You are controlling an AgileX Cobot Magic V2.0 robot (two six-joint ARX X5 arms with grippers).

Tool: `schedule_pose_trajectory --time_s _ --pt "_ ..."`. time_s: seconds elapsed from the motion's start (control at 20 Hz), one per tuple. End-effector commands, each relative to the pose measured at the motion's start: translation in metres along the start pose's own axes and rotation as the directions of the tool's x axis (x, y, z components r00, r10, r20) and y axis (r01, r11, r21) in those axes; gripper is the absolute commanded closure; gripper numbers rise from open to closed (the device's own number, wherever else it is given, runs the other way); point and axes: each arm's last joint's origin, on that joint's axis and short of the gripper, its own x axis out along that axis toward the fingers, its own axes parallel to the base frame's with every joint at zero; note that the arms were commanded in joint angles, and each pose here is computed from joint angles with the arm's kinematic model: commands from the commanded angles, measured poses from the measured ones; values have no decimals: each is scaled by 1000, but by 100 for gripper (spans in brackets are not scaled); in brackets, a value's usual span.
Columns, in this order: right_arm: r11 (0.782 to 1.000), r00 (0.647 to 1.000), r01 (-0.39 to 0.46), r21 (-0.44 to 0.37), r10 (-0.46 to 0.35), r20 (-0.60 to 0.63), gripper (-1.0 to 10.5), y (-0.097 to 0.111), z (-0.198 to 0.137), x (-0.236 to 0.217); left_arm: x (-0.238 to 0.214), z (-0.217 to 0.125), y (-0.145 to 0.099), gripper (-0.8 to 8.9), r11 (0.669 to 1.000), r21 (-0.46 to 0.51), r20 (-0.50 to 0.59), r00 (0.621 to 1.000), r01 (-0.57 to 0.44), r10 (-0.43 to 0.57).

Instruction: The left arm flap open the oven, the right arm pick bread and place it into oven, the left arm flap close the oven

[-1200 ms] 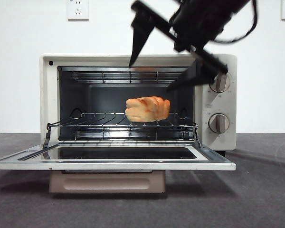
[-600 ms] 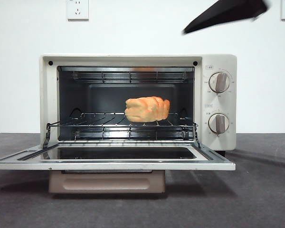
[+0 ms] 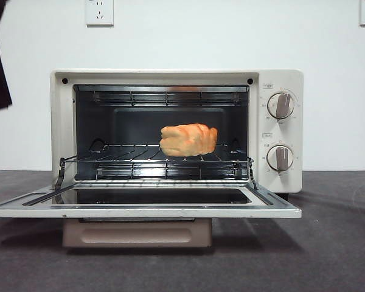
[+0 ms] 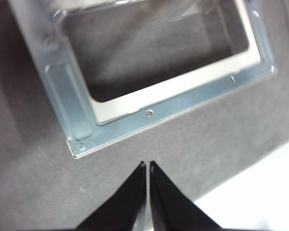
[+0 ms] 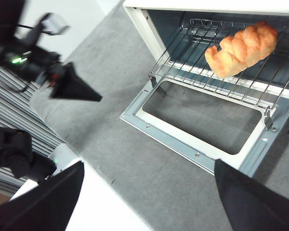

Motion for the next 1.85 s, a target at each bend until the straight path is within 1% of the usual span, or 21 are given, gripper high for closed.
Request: schedule_pose_trajectory --time_s 0.05,0.2,0.3,0.4,0.55,0.75,0.85,0.9,1.0,1.05,1.3,1.5,1.6,1.85 --pt "999 999 -17 -35 18 32 528 3 -2 -13 5 12 24 801 997 -78 3 1000 7 -7" --pt "999 998 -9 -41 11 60 528 3 -6 -23 16 18 58 801 973 -227 36 999 41 -34" --pt "999 998 -1 -40 4 59 528 3 -8 -25 29 13 75 801 954 -300 -1 1000 20 -21" --pt "999 998 -1 -39 3 57 528 3 -8 -25 43 3 86 801 936 -351 -28 999 12 -23" --pt "999 998 -1 -39 3 58 528 3 -8 -25 61 -13 94 801 911 -413 -26 999 9 -21" --pt "999 998 3 -39 -1 62 528 2 -8 -25 74 -29 99 801 888 -460 -38 998 22 -45" --pt "999 997 20 -39 -17 77 528 2 -7 -25 79 -35 101 801 873 -487 -55 997 20 -53" --pt "999 996 21 -40 -18 83 528 2 -7 -25 80 -37 100 801 871 -490 -57 996 36 -73" --pt "999 995 15 -44 -10 99 528 3 -5 -25 80 -35 99 801 862 -498 -33 991 99 -133" --pt "999 994 11 -46 -6 108 528 4 -4 -25 80 -33 98 801 857 -502 -17 989 117 -145" --pt "999 994 9 -44 -4 112 528 4 -4 -25 83 -32 95 801 863 -491 -25 988 120 -152" --pt "999 993 7 -45 -2 117 528 4 -3 -25 91 -32 93 801 870 -479 -54 985 117 -162" --pt "999 993 7 -42 -2 117 528 4 -3 -25 92 -30 93 801 868 -482 -46 985 122 -164" --pt "999 993 6 -37 -2 117 528 4 -3 -25 93 -28 92 801 855 -484 -25 973 187 -227"
